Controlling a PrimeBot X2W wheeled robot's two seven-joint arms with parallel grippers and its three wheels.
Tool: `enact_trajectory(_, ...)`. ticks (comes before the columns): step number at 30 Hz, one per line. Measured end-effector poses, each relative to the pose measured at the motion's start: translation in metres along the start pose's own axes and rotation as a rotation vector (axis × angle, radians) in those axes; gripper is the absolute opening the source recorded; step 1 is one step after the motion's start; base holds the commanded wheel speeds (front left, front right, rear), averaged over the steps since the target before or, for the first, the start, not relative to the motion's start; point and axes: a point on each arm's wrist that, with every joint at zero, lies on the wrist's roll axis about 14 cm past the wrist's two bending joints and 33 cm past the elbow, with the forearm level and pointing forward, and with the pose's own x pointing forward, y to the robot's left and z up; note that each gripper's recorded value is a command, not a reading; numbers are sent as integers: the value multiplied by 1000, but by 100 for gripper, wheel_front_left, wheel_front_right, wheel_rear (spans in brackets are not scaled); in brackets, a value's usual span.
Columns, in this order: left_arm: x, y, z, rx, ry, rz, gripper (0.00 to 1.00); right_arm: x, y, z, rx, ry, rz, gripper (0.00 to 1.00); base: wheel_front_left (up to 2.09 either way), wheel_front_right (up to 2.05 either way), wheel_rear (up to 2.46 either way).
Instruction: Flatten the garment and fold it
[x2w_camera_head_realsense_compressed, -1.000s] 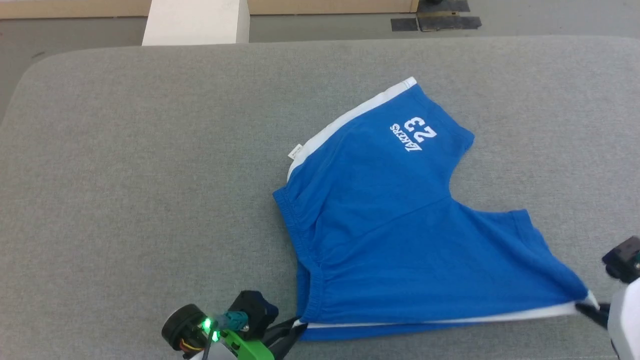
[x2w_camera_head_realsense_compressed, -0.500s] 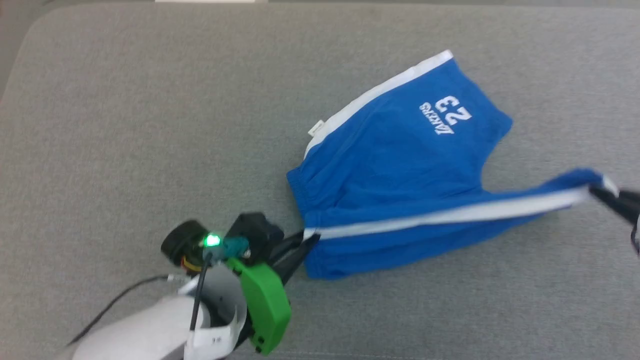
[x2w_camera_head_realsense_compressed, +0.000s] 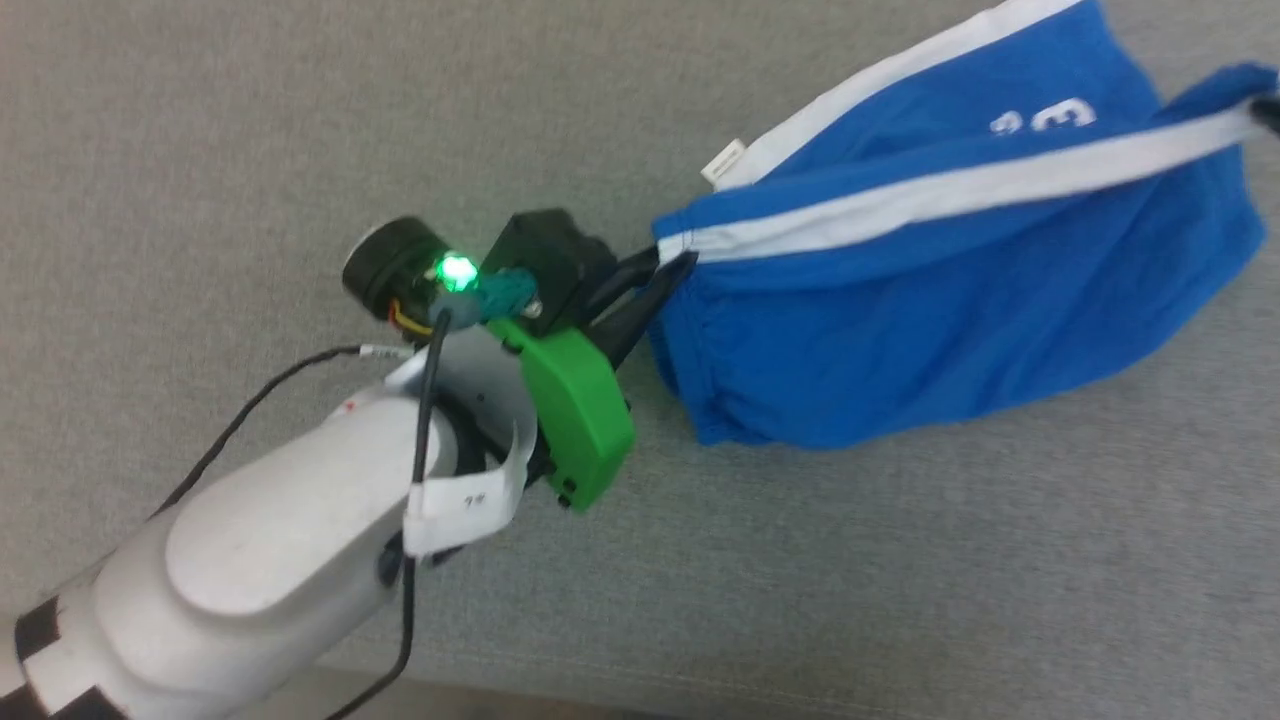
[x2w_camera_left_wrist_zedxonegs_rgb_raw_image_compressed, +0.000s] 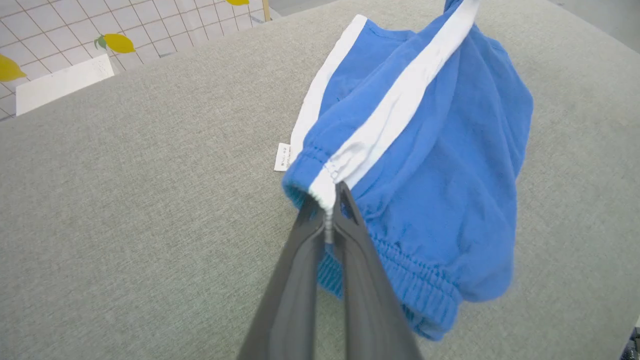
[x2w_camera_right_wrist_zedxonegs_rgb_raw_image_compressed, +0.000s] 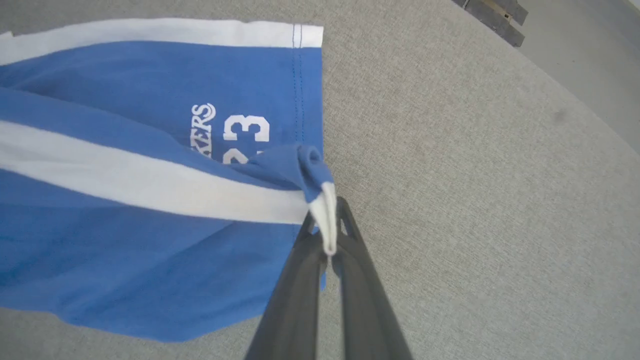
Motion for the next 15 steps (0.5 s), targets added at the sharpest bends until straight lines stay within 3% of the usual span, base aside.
enact_trajectory(8,17,23,-36,-47,66,32,0,66,6,12,-22,50,15,0,0,0,0)
enact_trajectory(15,15,34,-48,-73,64,73,0,98,17,24,-45,12,38,0,0,0,0)
